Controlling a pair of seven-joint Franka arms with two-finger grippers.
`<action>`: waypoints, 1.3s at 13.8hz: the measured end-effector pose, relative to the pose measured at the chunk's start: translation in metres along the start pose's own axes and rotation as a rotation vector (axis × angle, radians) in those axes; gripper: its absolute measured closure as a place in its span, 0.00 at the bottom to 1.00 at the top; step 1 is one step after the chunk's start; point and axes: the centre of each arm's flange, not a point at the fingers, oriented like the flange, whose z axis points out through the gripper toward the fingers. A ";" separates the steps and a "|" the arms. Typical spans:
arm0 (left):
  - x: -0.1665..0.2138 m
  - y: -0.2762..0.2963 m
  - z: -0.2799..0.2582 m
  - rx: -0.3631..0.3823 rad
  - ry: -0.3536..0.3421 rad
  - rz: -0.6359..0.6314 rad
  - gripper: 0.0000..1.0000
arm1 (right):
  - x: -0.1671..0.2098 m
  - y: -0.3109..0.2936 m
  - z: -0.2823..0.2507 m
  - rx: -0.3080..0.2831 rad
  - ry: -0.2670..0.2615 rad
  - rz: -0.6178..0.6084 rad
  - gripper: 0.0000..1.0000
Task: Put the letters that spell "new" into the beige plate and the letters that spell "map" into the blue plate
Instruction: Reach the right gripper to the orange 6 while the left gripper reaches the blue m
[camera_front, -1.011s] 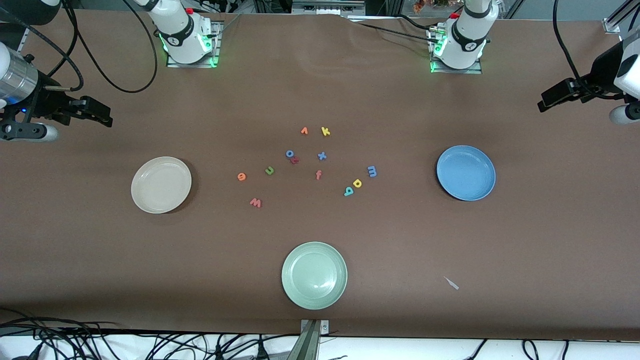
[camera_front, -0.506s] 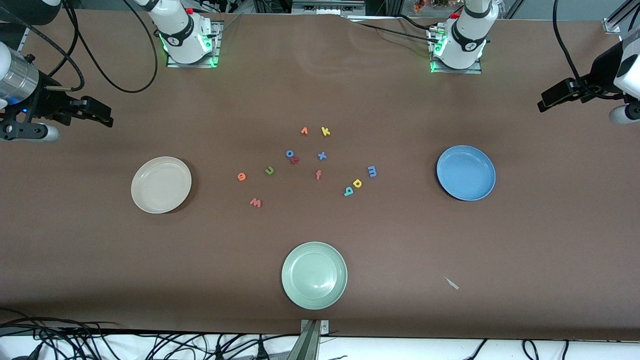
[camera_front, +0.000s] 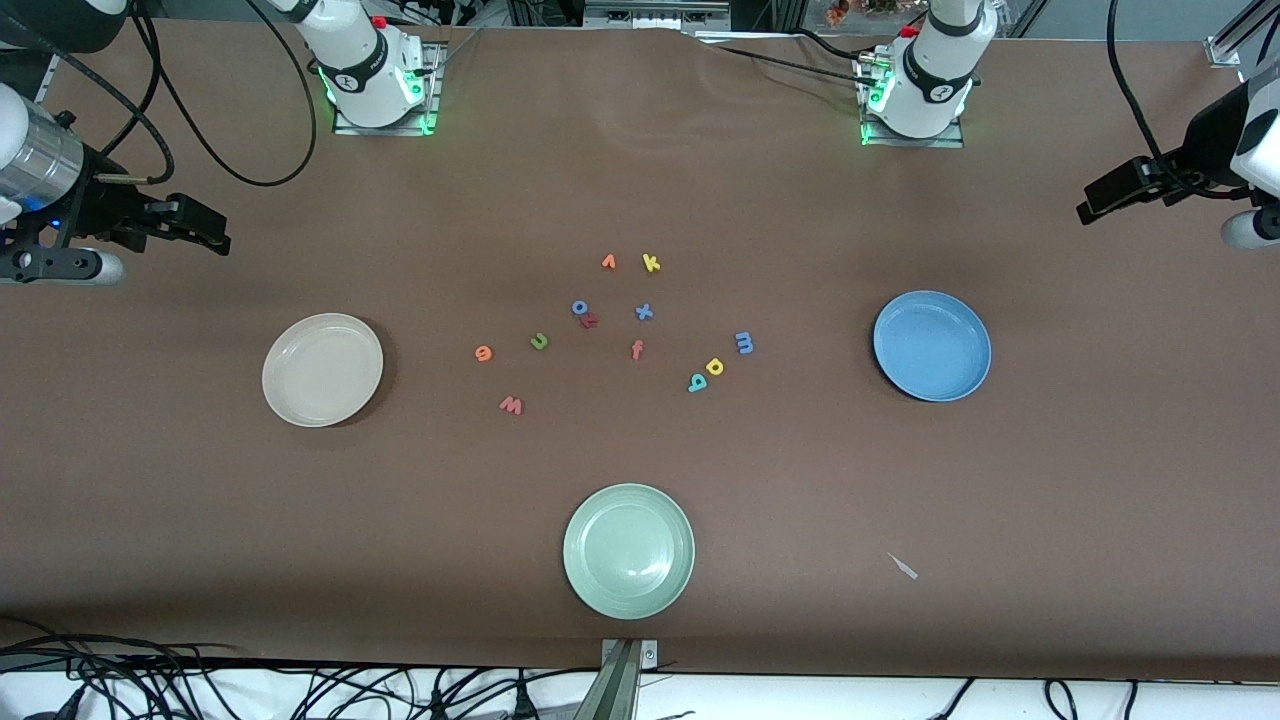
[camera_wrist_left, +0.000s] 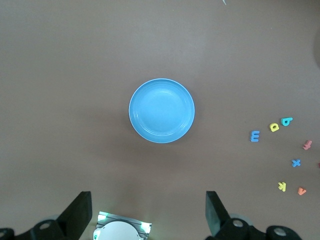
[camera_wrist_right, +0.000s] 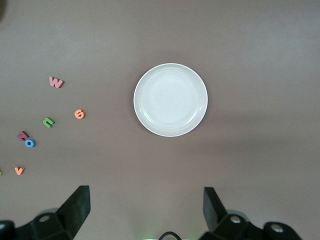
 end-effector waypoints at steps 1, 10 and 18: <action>0.000 0.000 0.000 0.000 0.000 0.001 0.00 | 0.001 -0.003 0.002 0.000 -0.003 -0.005 0.00; 0.001 0.000 0.002 0.013 -0.001 0.111 0.00 | 0.013 -0.058 0.036 -0.012 -0.055 -0.099 0.00; 0.001 0.002 0.003 0.014 -0.003 0.117 0.00 | 0.036 -0.139 0.112 -0.027 -0.102 -0.217 0.00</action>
